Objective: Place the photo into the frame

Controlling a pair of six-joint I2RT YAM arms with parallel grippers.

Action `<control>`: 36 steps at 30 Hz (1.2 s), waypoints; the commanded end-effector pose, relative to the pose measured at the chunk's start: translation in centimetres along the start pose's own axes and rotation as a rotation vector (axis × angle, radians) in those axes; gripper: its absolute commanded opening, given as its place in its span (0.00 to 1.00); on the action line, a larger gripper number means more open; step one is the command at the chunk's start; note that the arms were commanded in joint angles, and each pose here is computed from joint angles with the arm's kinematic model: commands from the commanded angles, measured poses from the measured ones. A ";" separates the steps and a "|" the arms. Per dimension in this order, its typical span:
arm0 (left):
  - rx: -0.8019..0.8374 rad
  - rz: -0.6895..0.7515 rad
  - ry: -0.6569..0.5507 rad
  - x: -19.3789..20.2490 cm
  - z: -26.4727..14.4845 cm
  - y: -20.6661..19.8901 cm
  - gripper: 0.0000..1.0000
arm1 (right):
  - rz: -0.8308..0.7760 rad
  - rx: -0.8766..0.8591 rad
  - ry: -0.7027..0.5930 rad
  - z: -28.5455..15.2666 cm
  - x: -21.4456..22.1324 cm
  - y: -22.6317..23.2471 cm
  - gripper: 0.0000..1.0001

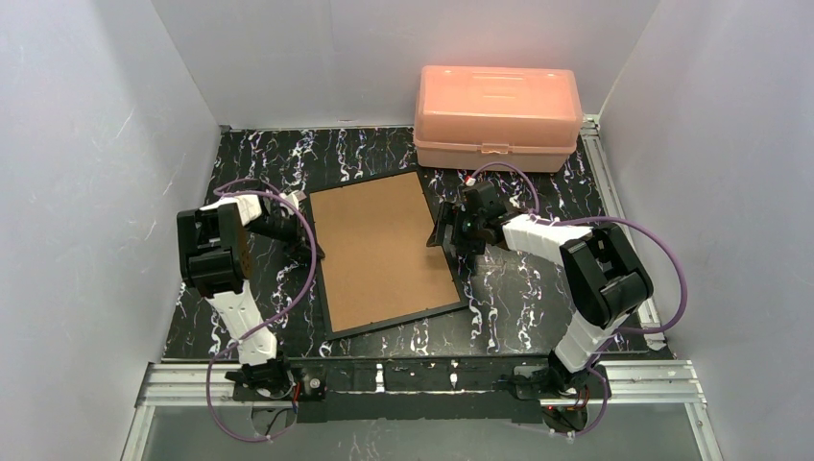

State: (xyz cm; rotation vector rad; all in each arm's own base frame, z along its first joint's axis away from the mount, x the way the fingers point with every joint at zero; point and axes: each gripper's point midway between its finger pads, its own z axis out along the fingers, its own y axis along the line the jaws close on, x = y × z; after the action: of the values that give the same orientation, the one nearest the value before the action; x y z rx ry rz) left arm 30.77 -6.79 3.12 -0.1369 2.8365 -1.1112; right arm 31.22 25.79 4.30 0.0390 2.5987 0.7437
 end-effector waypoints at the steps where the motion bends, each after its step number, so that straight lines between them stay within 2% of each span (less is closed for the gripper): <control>1: -0.005 0.025 -0.008 0.3 -0.4 -0.2 0.08 | 0.003 0.055 0.036 0.5 1.1 -1.6 0.95; 9: 0.062 0.055 -0.104 -1.2 -3.9 -2.6 0.07 | 0.005 0.067 0.036 0.3 1.4 -1.9 0.95; 12: 0.073 0.063 -0.106 -0.8 -4.5 -3.1 0.07 | 0.006 0.068 0.038 0.1 1.6 -2.0 0.95; 21: 0.068 0.032 -0.043 0.9 -3.0 -1.6 0.07 | 0.012 0.063 0.037 0.1 1.6 -2.0 0.95; 36: 0.030 0.016 -0.005 2.0 -1.3 0.3 0.08 | 0.035 0.043 0.037 0.1 1.9 -1.8 0.95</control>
State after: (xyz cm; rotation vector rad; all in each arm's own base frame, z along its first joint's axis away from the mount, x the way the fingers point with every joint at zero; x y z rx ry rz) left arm 29.29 -5.67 4.37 -0.1345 2.7900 -1.1524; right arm 31.20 25.82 4.29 0.0549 2.5854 0.7573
